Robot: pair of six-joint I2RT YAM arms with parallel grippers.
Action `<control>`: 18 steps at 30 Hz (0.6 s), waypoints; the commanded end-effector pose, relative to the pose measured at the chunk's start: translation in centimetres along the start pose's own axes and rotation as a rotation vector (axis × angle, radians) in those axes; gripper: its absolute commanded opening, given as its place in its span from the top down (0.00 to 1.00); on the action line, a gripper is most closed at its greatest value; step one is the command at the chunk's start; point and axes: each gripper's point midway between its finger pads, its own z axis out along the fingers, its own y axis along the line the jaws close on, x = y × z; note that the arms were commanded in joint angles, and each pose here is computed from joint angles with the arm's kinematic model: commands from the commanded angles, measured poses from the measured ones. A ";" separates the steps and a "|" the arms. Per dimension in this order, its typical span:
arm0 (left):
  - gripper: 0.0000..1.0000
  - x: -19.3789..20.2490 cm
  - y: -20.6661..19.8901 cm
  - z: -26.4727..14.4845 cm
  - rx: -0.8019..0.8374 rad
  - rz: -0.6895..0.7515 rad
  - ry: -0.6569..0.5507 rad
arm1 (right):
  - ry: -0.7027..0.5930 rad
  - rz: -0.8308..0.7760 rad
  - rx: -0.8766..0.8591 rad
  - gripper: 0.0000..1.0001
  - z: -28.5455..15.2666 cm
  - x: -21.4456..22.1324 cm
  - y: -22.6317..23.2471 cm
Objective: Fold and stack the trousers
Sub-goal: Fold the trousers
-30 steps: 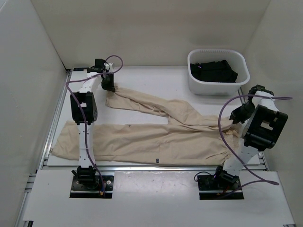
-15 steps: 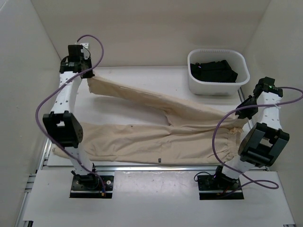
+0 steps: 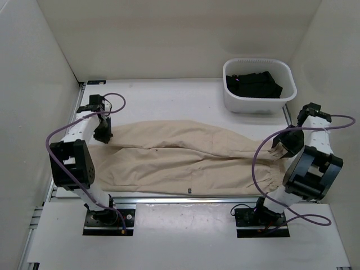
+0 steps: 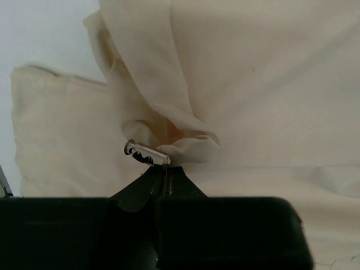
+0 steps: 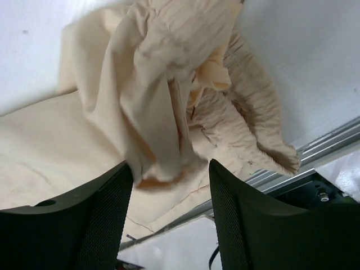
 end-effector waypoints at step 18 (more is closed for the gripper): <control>0.86 -0.3 3.1 -3.0 -0.061 -0.067 -0.078 | 0.016 0.396 -0.288 0.27 0.4 -0.8 6.4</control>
